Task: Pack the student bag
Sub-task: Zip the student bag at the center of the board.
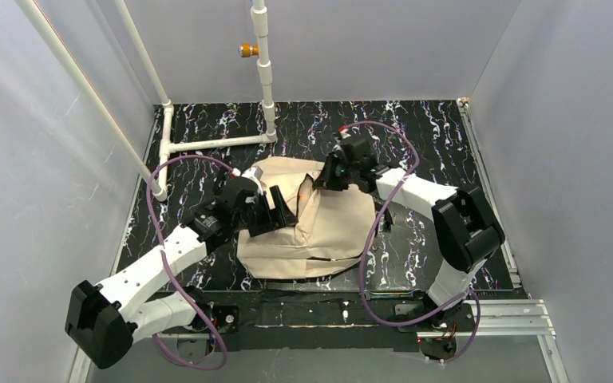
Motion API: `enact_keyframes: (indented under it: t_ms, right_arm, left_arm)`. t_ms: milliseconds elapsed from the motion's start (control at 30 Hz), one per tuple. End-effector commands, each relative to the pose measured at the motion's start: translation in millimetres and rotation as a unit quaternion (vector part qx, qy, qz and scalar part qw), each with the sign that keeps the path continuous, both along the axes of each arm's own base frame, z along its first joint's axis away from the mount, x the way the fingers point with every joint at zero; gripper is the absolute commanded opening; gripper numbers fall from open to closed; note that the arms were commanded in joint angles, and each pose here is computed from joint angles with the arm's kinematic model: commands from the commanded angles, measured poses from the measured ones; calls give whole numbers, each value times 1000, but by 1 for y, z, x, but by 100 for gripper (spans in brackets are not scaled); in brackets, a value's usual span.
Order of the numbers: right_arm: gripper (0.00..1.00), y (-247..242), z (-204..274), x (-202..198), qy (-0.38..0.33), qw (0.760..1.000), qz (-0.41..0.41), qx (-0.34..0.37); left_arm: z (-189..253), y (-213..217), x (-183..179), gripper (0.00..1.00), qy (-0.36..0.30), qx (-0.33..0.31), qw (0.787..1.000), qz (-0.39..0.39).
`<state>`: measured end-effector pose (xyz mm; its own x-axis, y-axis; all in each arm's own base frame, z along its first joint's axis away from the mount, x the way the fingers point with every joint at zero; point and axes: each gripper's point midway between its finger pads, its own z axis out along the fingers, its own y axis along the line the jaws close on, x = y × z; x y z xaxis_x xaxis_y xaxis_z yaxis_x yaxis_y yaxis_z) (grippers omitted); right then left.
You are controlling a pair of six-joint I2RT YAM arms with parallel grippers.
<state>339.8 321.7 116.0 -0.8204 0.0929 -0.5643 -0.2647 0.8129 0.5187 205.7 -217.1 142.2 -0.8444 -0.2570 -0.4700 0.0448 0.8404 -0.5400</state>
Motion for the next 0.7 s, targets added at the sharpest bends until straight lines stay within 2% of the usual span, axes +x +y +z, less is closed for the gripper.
enact_keyframes:
  t_ms: [0, 100, 233, 400, 567, 667]
  right_arm:
    - [16, 32, 54, -9, 59, 957, 79, 272]
    - [23, 35, 48, -11, 67, 953, 99, 277]
    - [26, 32, 51, -11, 57, 958, 103, 263]
    - [27, 31, 52, -10, 51, 962, 108, 247]
    - [29, 33, 57, -9, 44, 961, 116, 248]
    - [36, 31, 60, -8, 35, 964, 124, 233]
  left_arm:
    - [52, -41, 2, 71, -9, -178, 981, -81]
    - [59, -40, 15, 68, -15, -184, 980, -78]
    - [60, -41, 42, 68, -15, -189, 979, -68]
    - [32, -46, 79, 62, 20, -182, 982, -43]
    - [-4, -63, 73, 55, 98, -197, 974, -60]
    - [6, -65, 67, 55, 87, -205, 972, -71]
